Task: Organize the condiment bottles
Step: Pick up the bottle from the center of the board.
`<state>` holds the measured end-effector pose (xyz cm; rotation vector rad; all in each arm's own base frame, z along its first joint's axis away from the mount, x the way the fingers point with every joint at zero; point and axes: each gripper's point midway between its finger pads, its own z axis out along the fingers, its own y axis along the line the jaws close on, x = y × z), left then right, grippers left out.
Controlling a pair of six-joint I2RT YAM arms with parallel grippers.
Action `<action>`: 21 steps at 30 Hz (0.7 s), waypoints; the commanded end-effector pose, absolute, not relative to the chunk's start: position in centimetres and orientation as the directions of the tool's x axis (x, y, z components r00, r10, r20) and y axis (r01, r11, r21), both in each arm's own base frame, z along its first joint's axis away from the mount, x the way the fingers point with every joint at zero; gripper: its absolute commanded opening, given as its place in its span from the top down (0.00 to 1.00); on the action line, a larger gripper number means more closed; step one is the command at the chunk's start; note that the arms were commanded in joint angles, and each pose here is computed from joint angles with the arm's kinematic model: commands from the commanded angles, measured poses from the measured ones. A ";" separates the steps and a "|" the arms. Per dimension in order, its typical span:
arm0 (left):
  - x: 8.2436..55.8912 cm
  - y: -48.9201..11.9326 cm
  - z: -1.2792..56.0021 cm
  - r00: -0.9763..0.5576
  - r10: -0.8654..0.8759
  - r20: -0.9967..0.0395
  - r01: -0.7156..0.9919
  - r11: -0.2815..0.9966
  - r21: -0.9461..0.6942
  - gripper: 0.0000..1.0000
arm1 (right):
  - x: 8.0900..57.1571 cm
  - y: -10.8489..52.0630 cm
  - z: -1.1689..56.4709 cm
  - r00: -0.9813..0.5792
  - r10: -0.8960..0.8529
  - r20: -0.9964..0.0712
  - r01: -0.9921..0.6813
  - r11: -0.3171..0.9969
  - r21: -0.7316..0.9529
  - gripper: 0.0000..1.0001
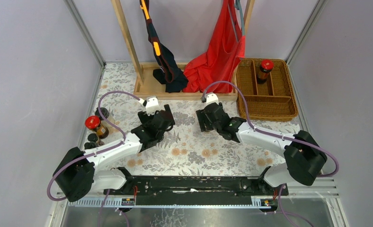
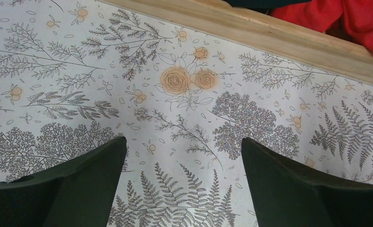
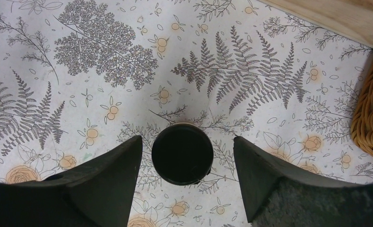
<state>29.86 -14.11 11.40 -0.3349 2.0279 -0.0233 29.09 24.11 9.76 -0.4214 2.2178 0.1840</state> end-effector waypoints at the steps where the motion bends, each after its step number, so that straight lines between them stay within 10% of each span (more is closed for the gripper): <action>1: 30.4 -14.1 12.0 -0.395 -0.273 -0.877 -0.225 0.954 -0.196 0.09 | 30.2 25.9 12.0 -0.534 -0.188 -0.825 -0.359 0.933 0.020 0.25; 21: 30.5 -14.2 11.7 -0.402 -0.276 -0.873 -0.227 0.954 -0.197 0.09 | 29.7 24.9 11.3 -0.515 -0.164 -0.841 -0.317 0.948 0.009 0.34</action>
